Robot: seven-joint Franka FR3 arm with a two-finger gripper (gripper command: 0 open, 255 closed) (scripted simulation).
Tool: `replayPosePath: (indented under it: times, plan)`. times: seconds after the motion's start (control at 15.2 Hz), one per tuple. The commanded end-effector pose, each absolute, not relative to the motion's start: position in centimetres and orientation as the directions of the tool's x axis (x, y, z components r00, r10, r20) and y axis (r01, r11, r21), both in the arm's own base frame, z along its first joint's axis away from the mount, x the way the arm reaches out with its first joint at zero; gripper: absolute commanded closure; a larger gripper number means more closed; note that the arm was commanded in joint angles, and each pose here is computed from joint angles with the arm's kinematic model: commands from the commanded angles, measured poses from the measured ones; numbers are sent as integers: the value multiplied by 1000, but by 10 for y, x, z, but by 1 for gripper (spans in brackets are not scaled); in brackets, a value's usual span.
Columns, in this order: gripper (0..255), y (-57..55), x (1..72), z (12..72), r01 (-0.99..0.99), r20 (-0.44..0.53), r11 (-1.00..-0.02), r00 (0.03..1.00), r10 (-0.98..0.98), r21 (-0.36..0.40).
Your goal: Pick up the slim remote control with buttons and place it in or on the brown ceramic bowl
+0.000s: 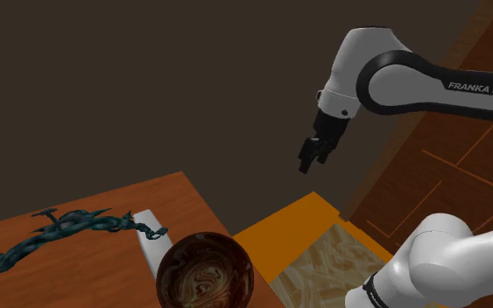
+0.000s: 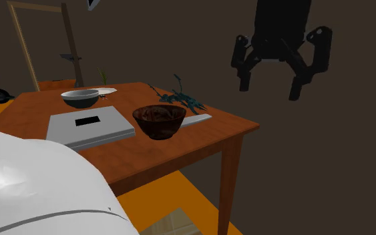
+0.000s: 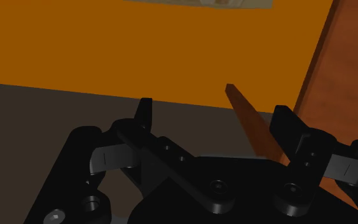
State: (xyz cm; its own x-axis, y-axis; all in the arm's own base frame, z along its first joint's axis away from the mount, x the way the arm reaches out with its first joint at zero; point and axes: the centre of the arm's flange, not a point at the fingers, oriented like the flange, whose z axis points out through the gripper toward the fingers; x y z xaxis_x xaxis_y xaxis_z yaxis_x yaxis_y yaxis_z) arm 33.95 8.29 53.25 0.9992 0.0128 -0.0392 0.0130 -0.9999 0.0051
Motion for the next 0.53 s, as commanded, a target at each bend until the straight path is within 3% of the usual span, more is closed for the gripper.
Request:
replayPosePath:
  times: [0.0,0.46]
  plan:
    - [0,110,344,521,8,-36,-1000,999,8,3]
    - [0,192,367,486,-3,-28,-1000,1000,-3,1]
